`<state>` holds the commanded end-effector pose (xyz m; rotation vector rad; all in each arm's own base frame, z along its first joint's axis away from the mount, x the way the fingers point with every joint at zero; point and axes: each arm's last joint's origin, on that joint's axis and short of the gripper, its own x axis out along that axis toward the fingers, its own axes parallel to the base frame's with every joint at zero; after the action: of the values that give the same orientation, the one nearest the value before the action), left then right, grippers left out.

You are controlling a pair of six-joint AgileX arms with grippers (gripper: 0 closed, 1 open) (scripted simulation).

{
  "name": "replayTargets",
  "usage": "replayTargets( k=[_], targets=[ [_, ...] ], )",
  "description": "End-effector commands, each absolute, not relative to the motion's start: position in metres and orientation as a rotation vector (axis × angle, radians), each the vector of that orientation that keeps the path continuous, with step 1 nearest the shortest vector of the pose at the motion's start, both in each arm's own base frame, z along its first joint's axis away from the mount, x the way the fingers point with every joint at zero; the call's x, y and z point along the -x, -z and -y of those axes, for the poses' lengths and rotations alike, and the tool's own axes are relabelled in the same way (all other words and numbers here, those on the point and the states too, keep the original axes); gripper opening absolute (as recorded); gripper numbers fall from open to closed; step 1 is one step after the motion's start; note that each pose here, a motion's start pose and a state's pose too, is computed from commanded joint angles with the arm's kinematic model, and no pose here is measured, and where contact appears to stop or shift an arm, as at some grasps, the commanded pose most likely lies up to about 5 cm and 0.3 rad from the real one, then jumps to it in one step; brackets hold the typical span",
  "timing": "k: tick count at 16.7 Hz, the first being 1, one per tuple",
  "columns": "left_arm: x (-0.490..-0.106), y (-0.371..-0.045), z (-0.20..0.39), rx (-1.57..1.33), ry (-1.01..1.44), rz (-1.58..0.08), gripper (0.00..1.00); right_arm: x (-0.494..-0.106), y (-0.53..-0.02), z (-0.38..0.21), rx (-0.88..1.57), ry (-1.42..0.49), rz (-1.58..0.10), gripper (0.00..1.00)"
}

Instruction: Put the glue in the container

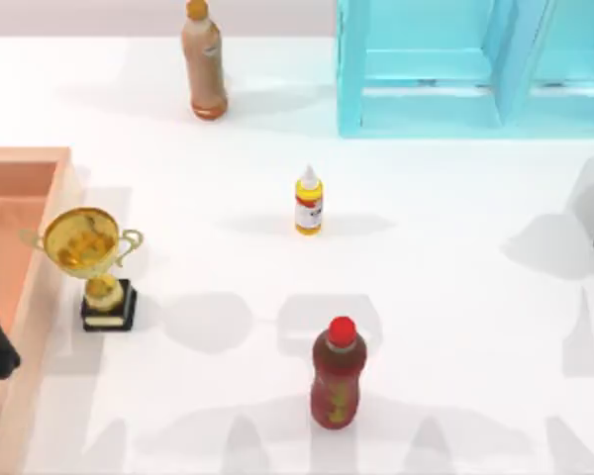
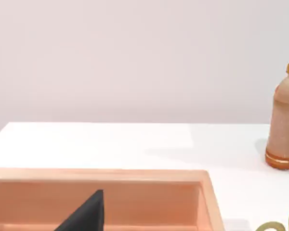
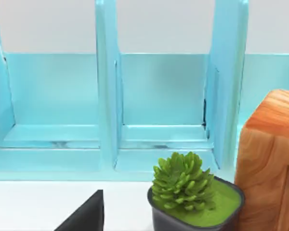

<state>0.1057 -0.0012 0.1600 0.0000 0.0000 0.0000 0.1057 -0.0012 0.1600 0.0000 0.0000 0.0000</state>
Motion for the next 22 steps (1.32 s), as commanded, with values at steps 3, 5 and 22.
replayTargets(
  k=[3, 5, 22],
  targets=[
    [-0.106, -0.161, 0.002, 0.004, 0.002, -0.004, 1.00, -0.106, -0.160, 0.001, 0.000, 0.000, 0.000, 1.00],
    [-0.107, -0.169, 0.004, 0.026, 0.010, -0.024, 1.00, -0.106, -0.160, 0.001, 0.000, 0.000, 0.000, 1.00],
    [-0.262, -0.204, 0.195, 0.105, 0.055, -0.607, 1.00, -0.106, -0.160, 0.001, 0.000, 0.000, 0.000, 1.00]
  ],
)
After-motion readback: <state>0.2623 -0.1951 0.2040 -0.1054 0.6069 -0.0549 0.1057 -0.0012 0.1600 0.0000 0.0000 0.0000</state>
